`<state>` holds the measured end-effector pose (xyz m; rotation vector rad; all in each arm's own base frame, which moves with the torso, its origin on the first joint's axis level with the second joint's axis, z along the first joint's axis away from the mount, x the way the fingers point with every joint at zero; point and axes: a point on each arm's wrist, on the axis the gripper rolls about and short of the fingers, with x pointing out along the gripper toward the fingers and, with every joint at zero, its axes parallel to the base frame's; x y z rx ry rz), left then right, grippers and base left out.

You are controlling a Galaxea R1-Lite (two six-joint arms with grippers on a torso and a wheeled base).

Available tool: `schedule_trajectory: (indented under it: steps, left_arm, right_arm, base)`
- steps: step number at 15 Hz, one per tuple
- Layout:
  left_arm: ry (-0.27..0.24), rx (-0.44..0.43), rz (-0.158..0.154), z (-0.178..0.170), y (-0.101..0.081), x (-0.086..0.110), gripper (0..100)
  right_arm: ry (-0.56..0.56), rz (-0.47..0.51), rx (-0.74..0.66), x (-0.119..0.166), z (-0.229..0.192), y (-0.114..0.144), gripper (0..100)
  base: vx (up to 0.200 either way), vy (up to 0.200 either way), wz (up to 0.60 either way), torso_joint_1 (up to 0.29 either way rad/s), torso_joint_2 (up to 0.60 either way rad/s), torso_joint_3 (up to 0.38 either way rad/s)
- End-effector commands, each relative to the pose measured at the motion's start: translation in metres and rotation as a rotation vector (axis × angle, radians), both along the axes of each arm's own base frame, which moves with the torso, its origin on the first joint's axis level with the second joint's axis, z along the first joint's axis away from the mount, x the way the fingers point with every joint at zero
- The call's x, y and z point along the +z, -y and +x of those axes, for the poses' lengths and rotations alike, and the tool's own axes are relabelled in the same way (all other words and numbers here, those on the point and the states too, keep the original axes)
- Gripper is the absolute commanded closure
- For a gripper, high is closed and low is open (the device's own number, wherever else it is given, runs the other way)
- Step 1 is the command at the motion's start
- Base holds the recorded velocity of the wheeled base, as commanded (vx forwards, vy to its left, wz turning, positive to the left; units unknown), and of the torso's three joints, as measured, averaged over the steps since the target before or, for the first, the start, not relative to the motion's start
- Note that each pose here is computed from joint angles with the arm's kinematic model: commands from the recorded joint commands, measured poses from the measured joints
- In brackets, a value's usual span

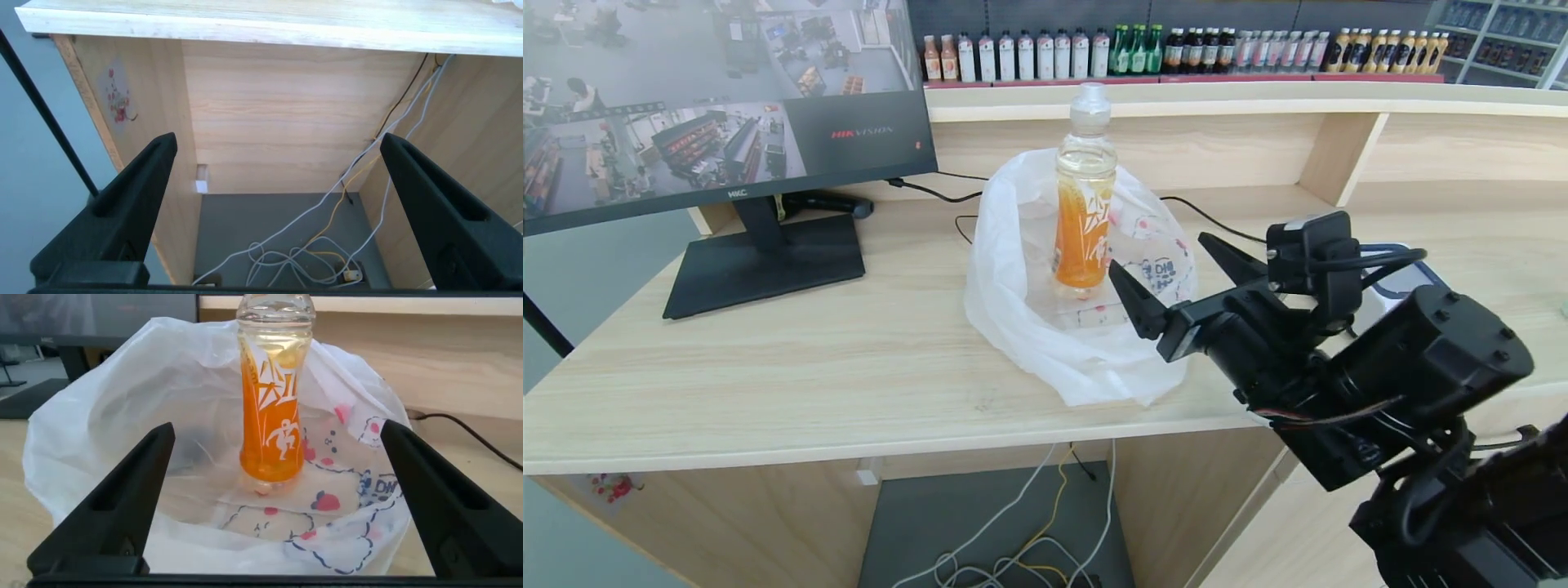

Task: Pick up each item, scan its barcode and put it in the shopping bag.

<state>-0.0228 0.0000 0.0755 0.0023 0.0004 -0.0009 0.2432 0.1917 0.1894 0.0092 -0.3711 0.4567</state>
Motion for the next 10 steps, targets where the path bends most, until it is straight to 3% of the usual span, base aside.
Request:
schedule_trajectory:
  steps: [1,9,10]
  left_arm:
    - [0.000,-0.001,0.004,0.000,0.000,0.000,0]
    - [0.000,0.001,-0.005,0.000,0.000,0.000,0]
    - [0.000,0.001,-0.007,0.000,0.000,0.000,0]
  right_arm:
    - [0.017,-0.005,0.021,0.008,-0.020,0.010,0]
    - [0.009,0.070,-0.017,0.019,-0.035,0.034,0]
    - [0.009,0.073,-0.018,0.020,-0.035,0.034,0]
  base:
    - [0.000,0.000,0.00,0.000,0.00,0.000]
    - [0.000,0.000,0.00,0.000,0.00,0.000]
    - [0.000,-0.200,0.00,0.002,0.00,0.007]
